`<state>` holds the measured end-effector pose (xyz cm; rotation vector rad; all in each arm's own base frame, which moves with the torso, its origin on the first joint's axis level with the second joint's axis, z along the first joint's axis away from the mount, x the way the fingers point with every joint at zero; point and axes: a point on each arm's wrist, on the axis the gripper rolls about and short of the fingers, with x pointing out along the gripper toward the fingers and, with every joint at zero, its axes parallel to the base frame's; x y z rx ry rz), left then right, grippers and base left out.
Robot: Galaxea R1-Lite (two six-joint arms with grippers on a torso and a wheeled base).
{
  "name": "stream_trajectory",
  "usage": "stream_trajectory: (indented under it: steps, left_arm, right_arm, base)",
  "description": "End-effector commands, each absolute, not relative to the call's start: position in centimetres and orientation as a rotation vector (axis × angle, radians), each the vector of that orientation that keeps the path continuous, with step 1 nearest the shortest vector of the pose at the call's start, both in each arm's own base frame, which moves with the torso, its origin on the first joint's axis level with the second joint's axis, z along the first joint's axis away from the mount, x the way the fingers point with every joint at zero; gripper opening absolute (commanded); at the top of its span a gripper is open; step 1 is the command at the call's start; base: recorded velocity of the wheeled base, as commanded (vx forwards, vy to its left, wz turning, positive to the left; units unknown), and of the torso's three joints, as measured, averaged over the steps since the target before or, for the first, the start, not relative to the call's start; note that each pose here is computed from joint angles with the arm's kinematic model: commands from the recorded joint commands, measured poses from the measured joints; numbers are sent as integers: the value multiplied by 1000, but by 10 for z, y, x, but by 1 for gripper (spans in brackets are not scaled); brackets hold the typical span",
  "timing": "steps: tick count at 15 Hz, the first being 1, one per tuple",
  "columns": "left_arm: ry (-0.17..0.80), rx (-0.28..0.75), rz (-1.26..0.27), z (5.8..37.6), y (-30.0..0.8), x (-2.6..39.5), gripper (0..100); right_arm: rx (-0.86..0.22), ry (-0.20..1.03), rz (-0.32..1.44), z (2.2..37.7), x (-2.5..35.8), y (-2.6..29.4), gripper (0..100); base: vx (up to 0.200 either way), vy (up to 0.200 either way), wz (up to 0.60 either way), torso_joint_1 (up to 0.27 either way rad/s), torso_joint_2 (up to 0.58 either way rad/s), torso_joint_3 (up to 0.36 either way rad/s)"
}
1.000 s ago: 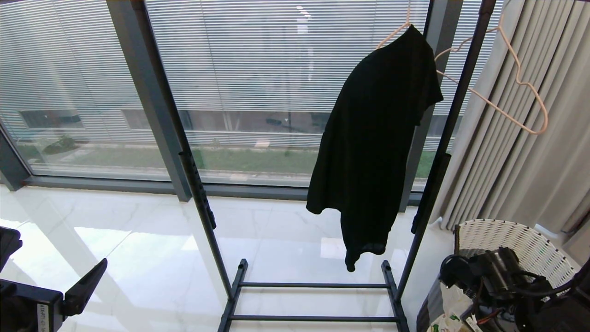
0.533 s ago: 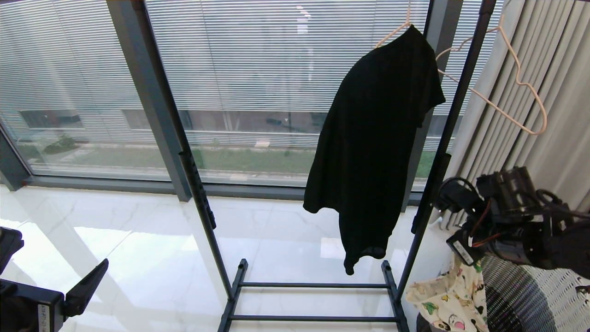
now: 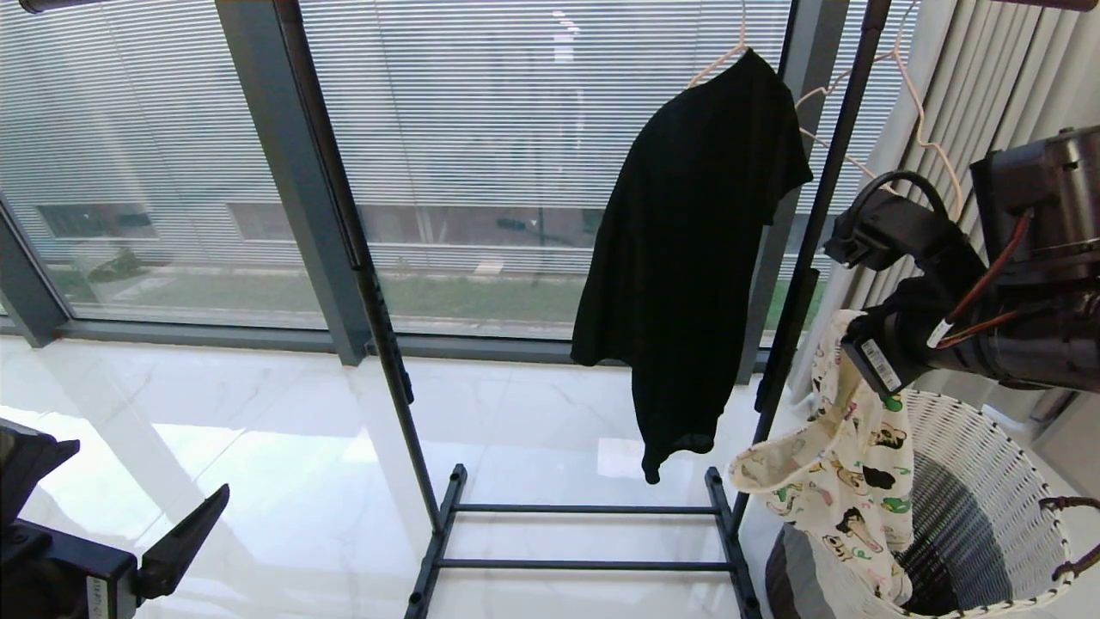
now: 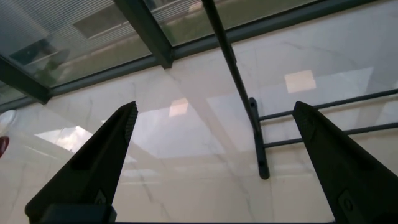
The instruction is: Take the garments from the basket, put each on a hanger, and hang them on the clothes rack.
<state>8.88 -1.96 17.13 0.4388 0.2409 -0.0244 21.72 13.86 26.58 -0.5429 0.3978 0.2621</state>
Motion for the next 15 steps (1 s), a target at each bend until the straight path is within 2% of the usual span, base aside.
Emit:
stream_trajectory:
  steps: [1,3,6,7,8,9,12,15]
  left_arm:
    - [205,416,-116,176,-28,88,100]
    - [133,286,-348,198,-51,89,100]
    - [155,173,-533,219,-93,106,100]
    - [158,168,-540,220,-95,106,100]
    - [253,41,-639,224,-139,120,100]
    - [298,13,-688,222,-164,124,100]
    - [441,22,-762,196,-228,133,100]
    - [470,28,-811,177,-277,149,100]
  right_arm:
    - [-522,345,275,281,211,141,0]
    - [-507,311,278,292,209,141,0]
    - [-501,281,311,303,189,138,0]
    - [-501,281,311,303,189,137,0]
    - [-496,263,327,309,178,134,0]
    - [-493,251,336,312,174,134,0]
    - [-486,230,364,315,165,135,0]
    - [-479,221,367,316,160,131,0]
  base:
    - [0,0,0,0,0,0]
    - [0,0,0,0,0,0]
    - [0,0,0,0,0,0]
    - [0,0,0,0,0,0]
    - [0,0,0,0,0,0]
    - [0,0,0,0,0,0]
    - [0,0,0,0,0,0]
    - [0,0,0,0,0,0]
